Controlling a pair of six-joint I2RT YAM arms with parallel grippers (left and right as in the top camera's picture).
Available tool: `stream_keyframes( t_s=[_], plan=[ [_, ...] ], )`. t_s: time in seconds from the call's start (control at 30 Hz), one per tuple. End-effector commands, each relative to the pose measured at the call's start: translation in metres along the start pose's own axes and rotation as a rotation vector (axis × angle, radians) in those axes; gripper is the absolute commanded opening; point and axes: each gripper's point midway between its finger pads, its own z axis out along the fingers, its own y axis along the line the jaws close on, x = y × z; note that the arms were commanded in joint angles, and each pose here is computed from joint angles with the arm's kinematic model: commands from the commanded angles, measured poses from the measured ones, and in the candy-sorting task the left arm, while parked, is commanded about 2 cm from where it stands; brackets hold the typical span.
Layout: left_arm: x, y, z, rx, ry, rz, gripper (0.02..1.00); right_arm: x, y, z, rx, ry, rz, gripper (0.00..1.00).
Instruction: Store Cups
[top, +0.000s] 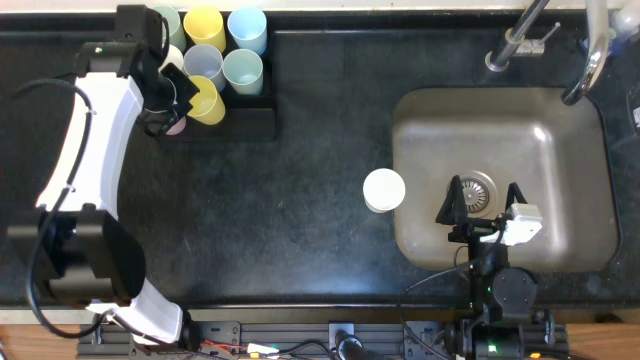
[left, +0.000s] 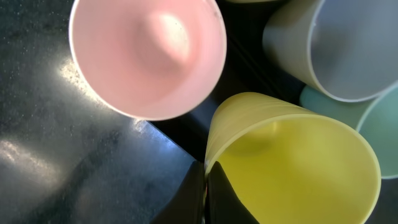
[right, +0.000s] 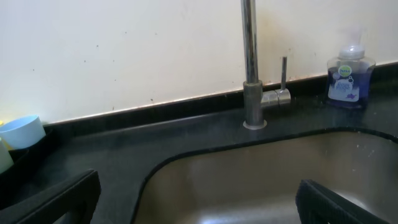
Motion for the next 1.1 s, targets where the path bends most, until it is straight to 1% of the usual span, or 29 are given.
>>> stream_keyframes(
  t_s=[0.03, 0.2, 0.43, 0.8, 0.83, 0.87, 0.9, 0.93, 1.03, 1.1],
  plan=[
    [-0.005, 0.004, 0.011, -0.033, -0.013, -0.001, 0.036, 0.003, -0.001, 0.000, -0.001, -0.001, 0.000, 0.998],
    [-0.008, 0.002, 0.017, -0.033, -0.019, -0.004, 0.036, 0.003, -0.001, 0.000, -0.001, -0.001, 0.000, 0.998],
    [-0.005, 0.004, 0.033, -0.061, 0.009, -0.005, 0.036, 0.003, -0.001, 0.000, -0.001, -0.001, 0.000, 0.998],
    [-0.004, 0.004, 0.034, -0.065, 0.013, -0.002, 0.038, 0.003, -0.001, 0.000, -0.001, -0.001, 0.000, 0.998],
    [-0.004, 0.004, 0.034, -0.065, 0.013, -0.002, 0.086, 0.003, -0.001, 0.000, -0.001, -0.001, 0.000, 0.996],
    [-0.004, 0.004, 0.034, -0.065, 0.013, -0.002, 0.189, 0.003, -0.001, 0.000, -0.001, -0.001, 0.000, 0.998],
    [-0.004, 0.004, 0.034, -0.065, 0.013, -0.002, 0.325, 0.003, -0.001, 0.000, -0.001, -0.001, 0.000, 0.998],
    [-0.004, 0.004, 0.034, -0.065, 0.013, -0.002, 0.397, 0.003, -0.001, 0.000, -0.001, -0.001, 0.000, 0.998],
    [-0.004, 0.004, 0.034, -0.065, 0.012, -0.002, 0.544, 0.003, -0.001, 0.000, -0.001, -0.001, 0.000, 0.996],
    [-0.004, 0.004, 0.034, -0.065, 0.012, 0.001, 0.566, 0.003, -0.001, 0.000, -0.001, -0.001, 0.000, 0.998]
  ],
)
